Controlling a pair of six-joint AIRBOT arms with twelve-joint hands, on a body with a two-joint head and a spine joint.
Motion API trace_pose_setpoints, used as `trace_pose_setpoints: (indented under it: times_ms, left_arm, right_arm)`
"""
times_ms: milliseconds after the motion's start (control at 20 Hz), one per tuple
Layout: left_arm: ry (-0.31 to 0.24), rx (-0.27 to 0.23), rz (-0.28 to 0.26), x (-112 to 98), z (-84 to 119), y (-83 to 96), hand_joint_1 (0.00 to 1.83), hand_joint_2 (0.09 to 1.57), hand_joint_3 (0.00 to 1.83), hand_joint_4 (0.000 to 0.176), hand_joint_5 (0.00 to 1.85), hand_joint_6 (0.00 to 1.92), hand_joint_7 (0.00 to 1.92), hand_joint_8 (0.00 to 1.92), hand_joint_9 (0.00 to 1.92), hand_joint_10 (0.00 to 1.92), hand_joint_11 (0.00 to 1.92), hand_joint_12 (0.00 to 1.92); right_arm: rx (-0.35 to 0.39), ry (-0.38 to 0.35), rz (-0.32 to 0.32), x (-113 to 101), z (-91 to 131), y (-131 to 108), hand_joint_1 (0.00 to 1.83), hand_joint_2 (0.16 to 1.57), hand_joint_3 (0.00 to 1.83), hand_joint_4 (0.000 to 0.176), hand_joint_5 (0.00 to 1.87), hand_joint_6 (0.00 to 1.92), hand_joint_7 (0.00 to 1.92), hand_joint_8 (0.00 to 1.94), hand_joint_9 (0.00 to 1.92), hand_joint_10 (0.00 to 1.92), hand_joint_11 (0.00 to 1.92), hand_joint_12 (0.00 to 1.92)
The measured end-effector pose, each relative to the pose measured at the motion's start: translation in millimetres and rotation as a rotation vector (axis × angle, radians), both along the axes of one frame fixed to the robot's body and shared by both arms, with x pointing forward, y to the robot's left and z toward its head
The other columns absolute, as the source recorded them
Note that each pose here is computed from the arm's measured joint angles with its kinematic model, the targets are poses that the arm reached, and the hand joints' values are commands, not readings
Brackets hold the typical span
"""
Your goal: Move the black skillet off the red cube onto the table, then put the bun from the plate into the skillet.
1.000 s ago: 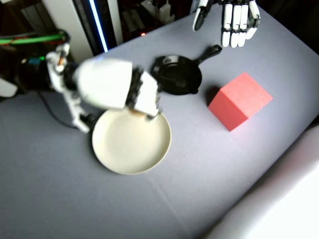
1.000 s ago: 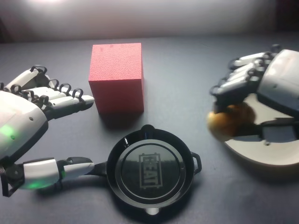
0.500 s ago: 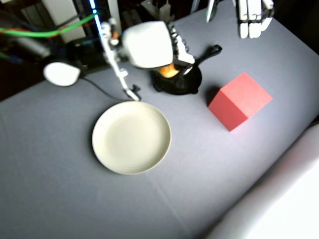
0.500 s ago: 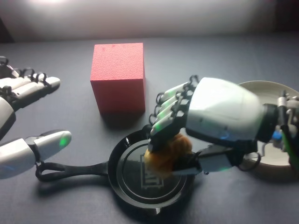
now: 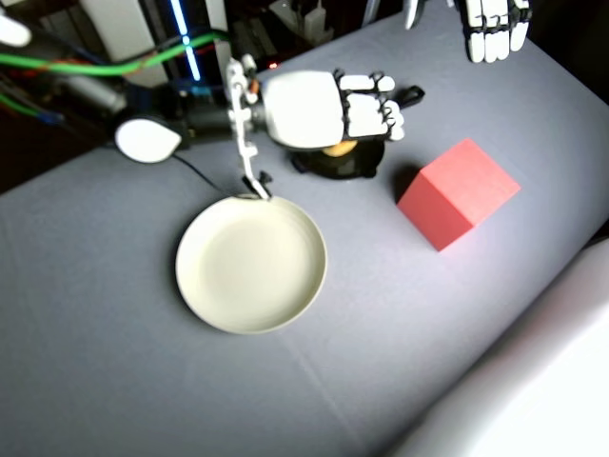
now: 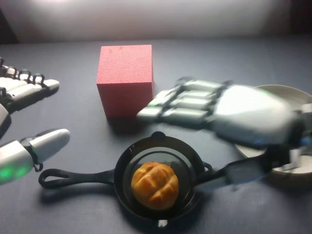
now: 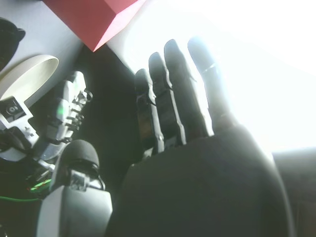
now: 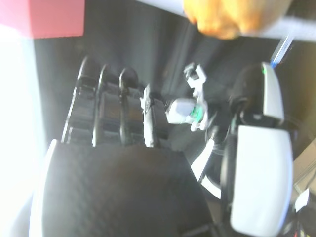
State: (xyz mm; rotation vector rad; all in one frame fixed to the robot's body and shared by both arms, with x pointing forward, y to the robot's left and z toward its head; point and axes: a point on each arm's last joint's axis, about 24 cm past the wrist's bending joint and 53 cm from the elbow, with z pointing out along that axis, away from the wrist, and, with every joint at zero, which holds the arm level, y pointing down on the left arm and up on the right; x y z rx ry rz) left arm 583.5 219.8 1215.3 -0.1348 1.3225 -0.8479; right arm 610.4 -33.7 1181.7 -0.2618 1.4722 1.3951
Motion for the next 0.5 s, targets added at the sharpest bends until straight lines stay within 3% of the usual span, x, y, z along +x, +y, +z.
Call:
trace_pose_setpoints:
  times_ms: [50,100,150,200,300,350,400,450,500]
  left_arm:
    - [-0.005,-0.003,0.005,0,1,1.4,0.00,1.25,0.01,0.007,0.48,0.01,0.52,0.01,0.53,0.02,0.17,0.79]
    - [-0.010,-0.008,0.004,-2,3,1.2,0.02,1.26,0.01,0.000,0.48,0.00,0.52,0.01,0.54,0.02,0.18,0.80]
    - [-0.019,-0.012,-0.006,-4,5,-1.5,0.09,1.24,0.00,0.000,0.46,0.00,0.57,0.00,0.60,0.02,0.19,0.88]
    - [-0.031,-0.013,-0.018,-6,8,-4.2,0.09,1.24,0.00,0.000,0.46,0.00,0.57,0.00,0.60,0.02,0.19,0.88]
    - [-0.059,-0.020,-0.032,-10,14,-7.0,0.07,1.24,0.00,0.000,0.36,0.00,0.56,0.00,0.60,0.00,0.16,0.88]
    - [-0.067,-0.023,-0.034,-11,16,-7.1,0.11,1.20,0.00,0.000,0.29,0.00,0.54,0.00,0.58,0.00,0.18,0.78]
    - [-0.073,-0.027,-0.032,-11,17,-6.4,0.24,1.17,0.00,0.000,0.18,0.00,0.45,0.00,0.52,0.00,0.19,0.65]
    - [-0.073,-0.032,-0.028,-11,18,-5.0,0.33,1.22,0.00,0.022,0.16,0.00,0.28,0.00,0.49,0.00,0.25,0.57]
    - [-0.073,-0.037,-0.032,-11,18,-5.6,0.35,1.25,0.00,0.058,0.06,0.00,0.11,0.00,0.47,0.00,0.28,0.41]
  right_arm:
    - [0.039,0.005,-0.069,8,9,-30,0.74,0.97,0.02,0.116,0.00,0.00,0.00,0.00,0.00,0.00,0.00,0.00]
    - [0.076,-0.013,-0.134,14,21,-59,0.73,0.95,0.00,0.149,0.00,0.00,0.00,0.00,0.00,0.00,0.00,0.00]
    - [0.127,-0.027,-0.187,16,33,-84,0.53,0.96,0.01,0.168,0.00,0.00,0.00,0.00,0.00,0.00,0.00,0.00]
    - [0.160,-0.046,-0.214,14,41,-98,0.53,0.96,0.01,0.168,0.00,0.00,0.00,0.00,0.00,0.00,0.00,0.00]
    - [0.220,-0.079,-0.241,1,50,-117,0.36,1.09,0.02,0.142,0.05,0.00,0.10,0.01,0.09,0.01,0.03,0.01]
    - [0.244,-0.090,-0.243,-6,52,-123,0.36,1.17,0.01,0.111,0.11,0.01,0.17,0.01,0.15,0.01,0.10,0.04]
    - [0.264,-0.098,-0.240,-13,53,-126,0.44,1.19,0.00,0.066,0.18,0.01,0.27,0.01,0.28,0.02,0.25,0.09]
    - [0.279,-0.109,-0.238,-16,56,-128,0.48,1.20,0.00,0.055,0.23,0.01,0.34,0.01,0.38,0.02,0.34,0.11]
    - [0.304,-0.120,-0.256,-18,60,-136,0.55,1.23,0.00,0.038,0.25,0.00,0.44,0.01,0.51,0.02,0.44,0.13]
